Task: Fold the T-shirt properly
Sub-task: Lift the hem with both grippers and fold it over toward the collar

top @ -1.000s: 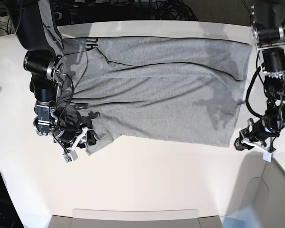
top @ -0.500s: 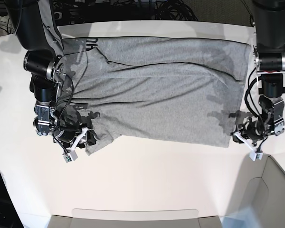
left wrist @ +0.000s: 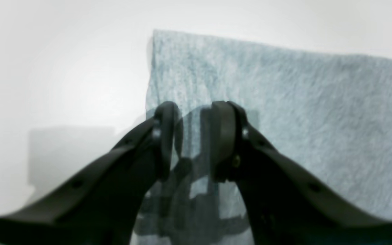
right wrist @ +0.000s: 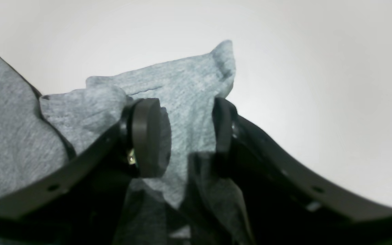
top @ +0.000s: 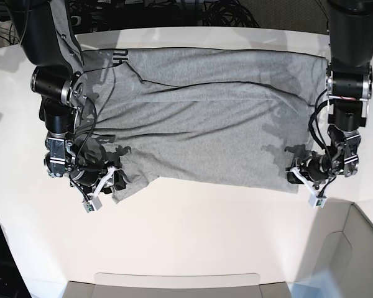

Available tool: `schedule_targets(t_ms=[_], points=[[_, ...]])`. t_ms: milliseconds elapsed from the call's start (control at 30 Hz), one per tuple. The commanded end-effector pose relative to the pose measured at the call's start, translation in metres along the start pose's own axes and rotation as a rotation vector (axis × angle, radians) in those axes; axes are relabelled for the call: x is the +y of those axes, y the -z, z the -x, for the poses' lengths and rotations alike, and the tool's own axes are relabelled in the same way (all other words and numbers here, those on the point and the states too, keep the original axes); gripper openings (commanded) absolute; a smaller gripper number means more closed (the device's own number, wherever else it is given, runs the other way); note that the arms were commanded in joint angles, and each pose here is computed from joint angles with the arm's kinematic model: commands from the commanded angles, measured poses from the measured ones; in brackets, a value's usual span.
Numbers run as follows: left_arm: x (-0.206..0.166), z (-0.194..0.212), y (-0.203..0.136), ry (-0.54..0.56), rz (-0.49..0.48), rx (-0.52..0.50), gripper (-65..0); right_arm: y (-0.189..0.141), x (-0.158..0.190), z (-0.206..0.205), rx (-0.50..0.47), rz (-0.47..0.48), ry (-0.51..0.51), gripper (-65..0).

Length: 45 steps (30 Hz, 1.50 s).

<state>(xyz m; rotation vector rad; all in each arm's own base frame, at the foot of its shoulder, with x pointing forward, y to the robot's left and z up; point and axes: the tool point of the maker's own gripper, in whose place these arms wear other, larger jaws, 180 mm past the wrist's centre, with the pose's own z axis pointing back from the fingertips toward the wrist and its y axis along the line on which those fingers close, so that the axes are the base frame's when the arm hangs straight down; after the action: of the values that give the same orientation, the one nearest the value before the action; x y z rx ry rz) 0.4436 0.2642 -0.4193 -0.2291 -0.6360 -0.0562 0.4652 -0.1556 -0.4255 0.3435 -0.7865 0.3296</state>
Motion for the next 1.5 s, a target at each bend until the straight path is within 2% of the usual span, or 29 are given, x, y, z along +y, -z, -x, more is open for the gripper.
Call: schedule_targets(t_ms=[0,133,200,267,400,500,567,667,767,900,1100,1200,1300,1467], points=[[0.002,-0.027,-0.007,0.005,-0.003,-0.054,-44.3,-0.001,-0.004,0.023,0.123,0.018,-0.038,-39.6],[0.014,-0.031,-0.007,-0.034,-0.066,-0.088,-42.6,-0.001,-0.004,0.023,0.123,0.018,-0.038,-39.6],[0.026,-0.016,-0.004,-0.084,-0.104,-0.072,-42.6,-0.001,-0.004,0.023,0.123,0.018,-0.038,-39.6],[0.023,-0.014,0.002,-0.109,-0.103,-0.074,-42.6,-0.001,-0.004,0.023,0.123,0.018,-0.038,-39.6],[0.017,0.004,0.012,-0.068,-0.107,-0.015,-42.9,-0.001,-0.003,0.023,0.123,0.017,-0.038,-39.6],[-0.005,0.013,0.024,-0.016,-0.080,0.024,-47.4,0.000,-0.002,0.023,0.123,0.015,-0.040,-40.8],[-0.008,0.014,0.026,-0.011,-0.077,0.029,-53.1,0.002,0.003,0.022,0.122,0.006,-0.041,-44.7],[-0.009,0.013,0.026,-0.021,-0.075,0.023,-65.0,0.002,0.003,0.016,0.113,0.007,-0.046,-55.3],[-0.008,0.013,0.025,-0.019,-0.075,0.023,-65.0,0.002,0.002,0.010,0.100,0.008,-0.042,-65.0],[-0.007,0.010,0.024,-0.038,-0.070,0.015,-65.0,0.001,-0.001,-0.007,0.075,0.013,-0.052,-65.0],[-0.004,-0.006,0.018,-0.191,-0.038,-0.056,-65.0,-0.003,-0.007,-0.032,0.030,0.033,-0.073,-65.0],[-0.014,-0.019,0.013,-0.176,0.012,-0.077,-65.0,-0.009,-0.013,-0.045,0.001,0.063,-0.105,-65.0],[-0.021,-0.012,0.011,-0.157,0.041,-0.072,-65.0,-0.013,-0.013,-0.056,0.020,0.083,-0.132,-65.0],[-0.010,-0.025,-0.016,-0.149,0.006,-0.144,-65.0,-0.029,-0.010,-0.076,0.008,0.067,-0.174,-65.0]])
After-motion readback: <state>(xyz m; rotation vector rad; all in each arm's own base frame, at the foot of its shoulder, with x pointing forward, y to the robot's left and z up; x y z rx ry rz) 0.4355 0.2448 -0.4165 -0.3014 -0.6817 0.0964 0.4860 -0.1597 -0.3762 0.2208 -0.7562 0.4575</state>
